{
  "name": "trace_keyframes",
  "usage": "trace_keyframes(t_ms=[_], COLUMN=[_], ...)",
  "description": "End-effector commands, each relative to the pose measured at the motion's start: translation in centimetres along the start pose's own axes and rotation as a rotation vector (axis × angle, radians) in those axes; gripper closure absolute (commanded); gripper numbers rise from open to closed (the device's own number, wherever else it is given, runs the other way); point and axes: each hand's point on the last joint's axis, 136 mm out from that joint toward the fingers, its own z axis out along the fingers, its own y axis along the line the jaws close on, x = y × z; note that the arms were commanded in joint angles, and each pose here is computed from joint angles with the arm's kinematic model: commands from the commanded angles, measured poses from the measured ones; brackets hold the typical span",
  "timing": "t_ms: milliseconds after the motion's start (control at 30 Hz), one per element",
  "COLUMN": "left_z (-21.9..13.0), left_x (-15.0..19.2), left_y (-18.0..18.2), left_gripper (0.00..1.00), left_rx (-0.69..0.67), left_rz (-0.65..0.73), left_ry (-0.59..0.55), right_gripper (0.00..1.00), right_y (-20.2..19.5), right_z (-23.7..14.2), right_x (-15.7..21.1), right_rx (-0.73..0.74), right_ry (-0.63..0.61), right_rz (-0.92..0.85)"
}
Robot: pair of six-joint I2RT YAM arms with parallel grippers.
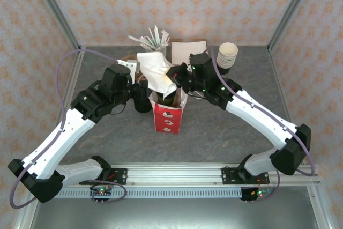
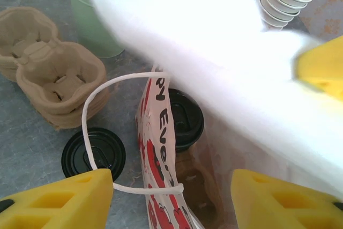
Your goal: Pack the takeout coffee
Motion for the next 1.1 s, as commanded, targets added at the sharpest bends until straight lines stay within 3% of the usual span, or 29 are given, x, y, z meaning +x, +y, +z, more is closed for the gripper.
trace_keyframes(t_ms=[0,733,1067], left_z=[-0.6,-1.9,-1.9], left_x=[-1.0,-1.6,-1.5], left_y=[0.2,0.6,0.8], left_gripper=[0.39,0.39,0.39], left_rx=[0.003,-0.013,-0.021], left_rz=[-0.014,0.002,0.006], left_ry=[-0.040,-0.068,-0.070], right_gripper=[1.00,1.00,1.00], right_y=[-1.5,-9.5,-11.2], right_z=[-0.2,2.2,3.2], right_x=[0.3,0.6,0.8], right_rx=[0.113,0.619,0.731], right_ry=[-0.002,0.017,0.030], right_rz=[-0.082,-0.326,-0.400])
